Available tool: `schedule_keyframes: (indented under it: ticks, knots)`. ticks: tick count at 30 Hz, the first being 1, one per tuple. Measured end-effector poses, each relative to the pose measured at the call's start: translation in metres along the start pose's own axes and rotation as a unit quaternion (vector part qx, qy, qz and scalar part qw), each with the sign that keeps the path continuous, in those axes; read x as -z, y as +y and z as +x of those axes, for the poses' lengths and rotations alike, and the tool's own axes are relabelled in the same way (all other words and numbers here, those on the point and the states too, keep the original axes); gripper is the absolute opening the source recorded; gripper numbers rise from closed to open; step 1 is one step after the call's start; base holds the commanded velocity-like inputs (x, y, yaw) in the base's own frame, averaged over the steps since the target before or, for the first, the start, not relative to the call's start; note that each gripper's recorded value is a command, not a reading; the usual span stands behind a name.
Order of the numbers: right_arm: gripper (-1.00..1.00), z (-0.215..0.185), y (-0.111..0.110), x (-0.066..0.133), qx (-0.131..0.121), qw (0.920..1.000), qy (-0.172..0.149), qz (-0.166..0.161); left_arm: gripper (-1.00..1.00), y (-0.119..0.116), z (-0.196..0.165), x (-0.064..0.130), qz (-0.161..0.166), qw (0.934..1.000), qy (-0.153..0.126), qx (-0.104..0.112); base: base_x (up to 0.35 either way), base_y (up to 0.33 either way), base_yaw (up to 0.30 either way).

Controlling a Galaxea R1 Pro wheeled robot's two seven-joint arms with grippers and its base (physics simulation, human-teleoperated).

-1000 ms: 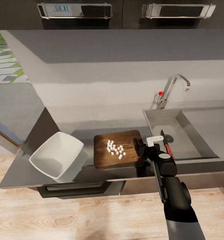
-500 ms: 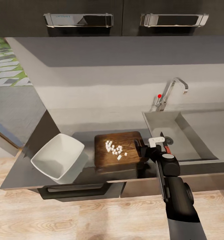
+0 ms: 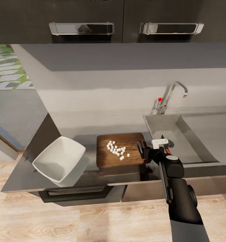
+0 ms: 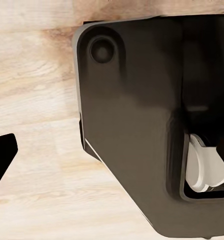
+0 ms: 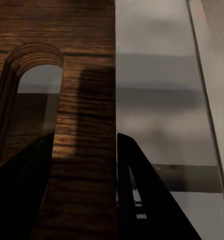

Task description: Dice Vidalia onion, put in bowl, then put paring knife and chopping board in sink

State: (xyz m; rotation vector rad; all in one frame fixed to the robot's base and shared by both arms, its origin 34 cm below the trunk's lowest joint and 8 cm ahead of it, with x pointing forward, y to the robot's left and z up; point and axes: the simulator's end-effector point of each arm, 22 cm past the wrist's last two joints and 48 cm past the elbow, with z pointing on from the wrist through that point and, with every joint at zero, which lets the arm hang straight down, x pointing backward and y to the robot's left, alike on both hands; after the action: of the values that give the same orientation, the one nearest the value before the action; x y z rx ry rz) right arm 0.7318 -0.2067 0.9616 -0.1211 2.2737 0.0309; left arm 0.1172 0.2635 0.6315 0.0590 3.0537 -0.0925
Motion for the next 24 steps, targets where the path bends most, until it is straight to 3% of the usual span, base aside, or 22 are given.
schedule_keyframes:
  ticks: [13,24]
  knots:
    - [-1.00,-0.010,-0.002,0.008,0.003,0.9999,-0.010,0.003,1.00,0.000,-0.008,0.000,-0.001,0.9999,-0.010,0.000,0.000,0.243,0.000]
    - [-1.00,-0.019,-0.001,0.015,0.001,0.9998,-0.019,0.001,1.00,0.001,-0.014,-0.001,-0.001,0.9998,-0.019,-0.001,0.000,0.030,0.000]
